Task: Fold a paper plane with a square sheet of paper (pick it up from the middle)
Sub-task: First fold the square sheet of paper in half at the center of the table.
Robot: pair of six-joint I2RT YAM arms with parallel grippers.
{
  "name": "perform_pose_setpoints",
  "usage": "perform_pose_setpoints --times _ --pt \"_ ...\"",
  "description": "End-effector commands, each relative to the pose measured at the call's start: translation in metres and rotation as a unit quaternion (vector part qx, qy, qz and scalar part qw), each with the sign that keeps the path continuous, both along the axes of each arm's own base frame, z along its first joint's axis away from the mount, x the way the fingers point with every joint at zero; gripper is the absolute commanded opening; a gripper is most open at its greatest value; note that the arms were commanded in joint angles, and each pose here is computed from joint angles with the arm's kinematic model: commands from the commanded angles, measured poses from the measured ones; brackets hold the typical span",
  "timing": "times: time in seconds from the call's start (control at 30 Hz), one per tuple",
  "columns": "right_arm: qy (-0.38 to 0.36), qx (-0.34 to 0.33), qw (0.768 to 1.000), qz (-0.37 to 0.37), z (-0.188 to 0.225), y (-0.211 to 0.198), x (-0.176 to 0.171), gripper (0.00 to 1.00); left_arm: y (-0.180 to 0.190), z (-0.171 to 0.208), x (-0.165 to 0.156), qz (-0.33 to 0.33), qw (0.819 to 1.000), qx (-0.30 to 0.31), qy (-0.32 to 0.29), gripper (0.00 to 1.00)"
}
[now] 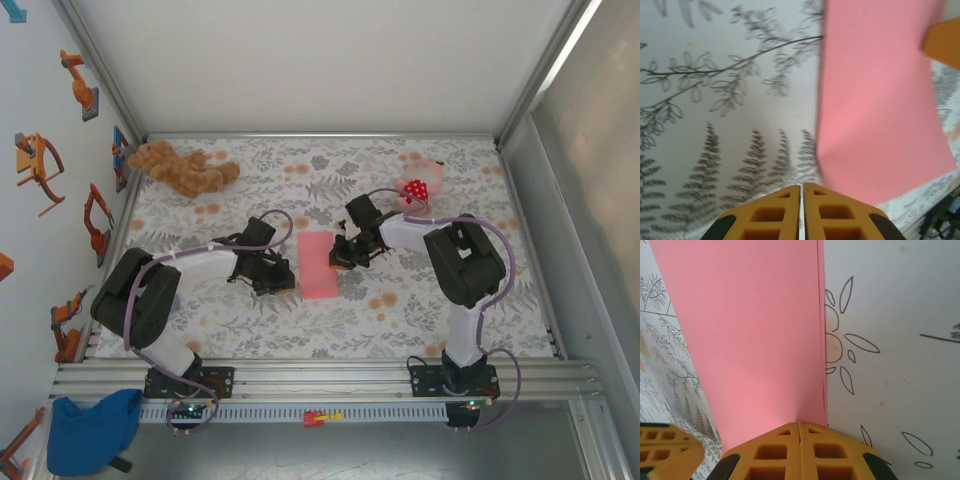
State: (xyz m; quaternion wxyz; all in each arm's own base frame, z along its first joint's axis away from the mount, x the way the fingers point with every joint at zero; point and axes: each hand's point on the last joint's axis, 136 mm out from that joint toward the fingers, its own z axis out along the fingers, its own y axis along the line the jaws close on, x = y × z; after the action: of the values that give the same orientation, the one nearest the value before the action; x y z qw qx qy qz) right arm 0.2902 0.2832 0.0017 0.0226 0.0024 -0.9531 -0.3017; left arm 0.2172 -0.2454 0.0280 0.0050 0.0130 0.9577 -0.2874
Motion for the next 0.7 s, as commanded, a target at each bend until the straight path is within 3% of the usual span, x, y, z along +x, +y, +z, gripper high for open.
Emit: perform_pose_setpoints --times 0.0,0.33,0.67 --pt "0.109 -0.269 0.957 -0.018 -0.11 -0.108 -0.07 0.0 -0.019 0.025 0.013 -0.01 0.999 -0.034 -0.039 0.11" --pt "0.11 -0.269 0.957 -0.022 -0.112 -0.108 -0.071 0.0 -0.06 -0.008 0.008 -0.033 0.999 -0.038 0.001 0.11" --pt "0.109 -0.271 0.956 -0.019 -0.113 -0.109 -0.07 0.0 -0.009 -0.038 -0.048 -0.07 0.995 0.034 0.058 0.11"
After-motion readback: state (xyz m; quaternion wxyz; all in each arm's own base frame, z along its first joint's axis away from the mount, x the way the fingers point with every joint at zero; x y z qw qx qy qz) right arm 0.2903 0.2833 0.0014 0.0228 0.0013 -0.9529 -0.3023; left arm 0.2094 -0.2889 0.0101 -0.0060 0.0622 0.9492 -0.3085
